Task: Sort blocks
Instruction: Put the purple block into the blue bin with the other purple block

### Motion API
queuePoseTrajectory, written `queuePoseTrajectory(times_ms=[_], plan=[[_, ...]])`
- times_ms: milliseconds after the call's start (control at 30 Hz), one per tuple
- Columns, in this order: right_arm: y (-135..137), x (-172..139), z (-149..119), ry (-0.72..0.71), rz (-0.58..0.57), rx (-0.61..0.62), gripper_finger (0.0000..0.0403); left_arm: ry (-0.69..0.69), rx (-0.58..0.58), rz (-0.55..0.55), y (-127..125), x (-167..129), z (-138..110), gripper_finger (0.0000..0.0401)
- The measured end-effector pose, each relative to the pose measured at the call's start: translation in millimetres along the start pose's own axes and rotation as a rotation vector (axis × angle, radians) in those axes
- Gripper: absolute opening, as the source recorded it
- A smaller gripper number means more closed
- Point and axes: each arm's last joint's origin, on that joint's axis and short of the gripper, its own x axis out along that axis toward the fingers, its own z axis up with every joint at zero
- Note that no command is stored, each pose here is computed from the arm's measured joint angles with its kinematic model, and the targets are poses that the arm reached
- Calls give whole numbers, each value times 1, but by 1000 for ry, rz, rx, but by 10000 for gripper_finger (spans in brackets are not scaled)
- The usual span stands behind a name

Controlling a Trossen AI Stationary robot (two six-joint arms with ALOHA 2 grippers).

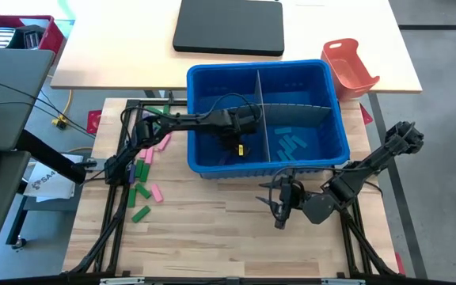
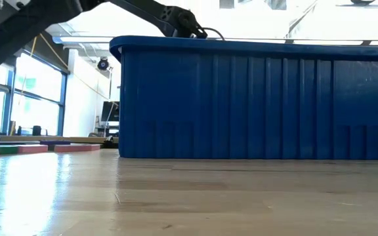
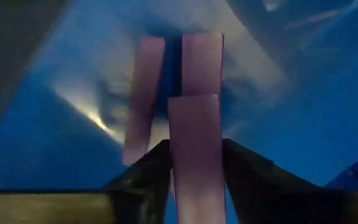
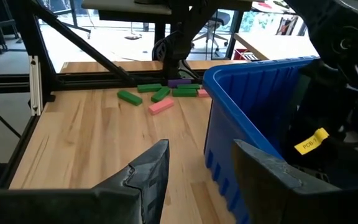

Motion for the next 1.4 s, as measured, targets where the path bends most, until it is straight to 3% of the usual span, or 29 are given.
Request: queuePoseTrajectory(times_ms=[233,367,533,700,900,1000,1167,1267,1400], plan=[[0,0,0,2,-1,-3,169,-50,50,-7,3,-15,4,223],[0,0,0,4,-2,-5,169,-84,57,-37,5,-37,4,237],[-1,0,-1,8,-7,-7,169,-191,76,-54,6,-85,-7,240],[-1,0,-1,6,-23,-10,169,-350,123,-3,-1,-150,-47,240],[-1,0,-1,6,-24,-10,169,-507,160,30,4,-228,-122,241],[-1,0,-1,6,-24,-10,169,-510,147,24,12,-252,-160,241],[-2,0,-1,5,-29,-10,169,-415,113,40,19,-251,-202,241],[-2,0,-1,4,-33,-12,169,-296,118,36,16,-230,-218,241],[-2,0,-1,4,-33,-12,169,-173,58,146,21,-189,-231,239]])
